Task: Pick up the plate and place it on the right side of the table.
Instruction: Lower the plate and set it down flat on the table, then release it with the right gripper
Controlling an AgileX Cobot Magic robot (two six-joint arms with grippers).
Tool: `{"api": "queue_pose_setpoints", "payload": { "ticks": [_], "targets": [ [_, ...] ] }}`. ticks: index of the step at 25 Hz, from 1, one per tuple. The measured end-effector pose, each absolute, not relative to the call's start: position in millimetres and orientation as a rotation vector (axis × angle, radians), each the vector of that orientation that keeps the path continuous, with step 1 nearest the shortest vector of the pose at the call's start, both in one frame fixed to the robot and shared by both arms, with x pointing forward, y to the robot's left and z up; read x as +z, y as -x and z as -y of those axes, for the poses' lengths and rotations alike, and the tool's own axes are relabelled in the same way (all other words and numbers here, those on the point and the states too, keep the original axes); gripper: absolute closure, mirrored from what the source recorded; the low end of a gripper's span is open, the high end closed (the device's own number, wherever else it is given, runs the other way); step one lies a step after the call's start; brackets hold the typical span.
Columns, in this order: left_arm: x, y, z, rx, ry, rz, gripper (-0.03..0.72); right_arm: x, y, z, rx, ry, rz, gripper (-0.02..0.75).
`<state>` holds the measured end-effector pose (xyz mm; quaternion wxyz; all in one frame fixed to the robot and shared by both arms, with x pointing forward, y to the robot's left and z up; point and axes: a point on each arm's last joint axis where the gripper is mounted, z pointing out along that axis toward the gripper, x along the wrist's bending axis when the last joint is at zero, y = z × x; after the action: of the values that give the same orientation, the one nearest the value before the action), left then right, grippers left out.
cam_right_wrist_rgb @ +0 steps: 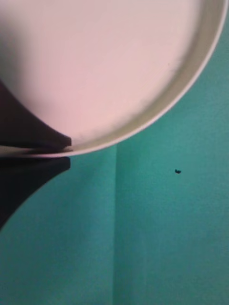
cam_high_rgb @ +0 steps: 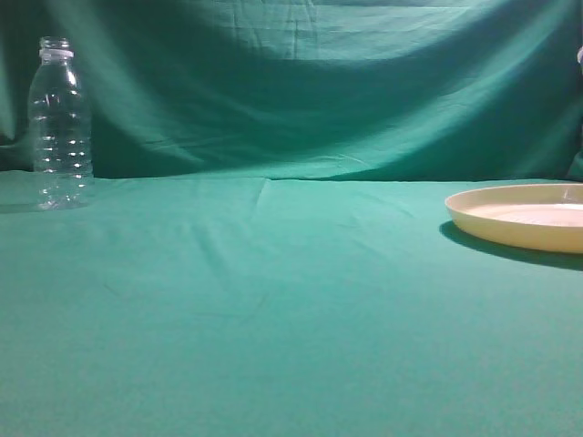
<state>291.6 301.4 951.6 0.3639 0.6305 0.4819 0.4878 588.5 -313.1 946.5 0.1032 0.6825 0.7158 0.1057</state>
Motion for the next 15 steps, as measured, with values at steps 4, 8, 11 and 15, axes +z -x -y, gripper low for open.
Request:
{"api": "queue_pose_setpoints", "payload": {
  "ticks": [4,8,11,15],
  "targets": [
    [951.6,-291.6,-301.4,1.255,-1.622,-1.24,0.688,948.7,-589.5,313.1,0.296,-2.001,-2.14,0.618],
    [951.6,-291.6,-301.4,1.255,-1.622,-1.24,0.688,968.2,-599.2,313.3,0.291,-1.982,-2.165,0.398],
    [951.6,-291.6,-301.4,1.255,-1.622,-1.24,0.688,996.9,-608.9,312.8,0.285,-2.04,-2.153,0.332],
    [951.6,-291.6,-301.4,1.255,-1.622,-1.24,0.688,1050.0,-618.6,303.2,0.453,-2.061,-2.17,0.447]
  ]
}}
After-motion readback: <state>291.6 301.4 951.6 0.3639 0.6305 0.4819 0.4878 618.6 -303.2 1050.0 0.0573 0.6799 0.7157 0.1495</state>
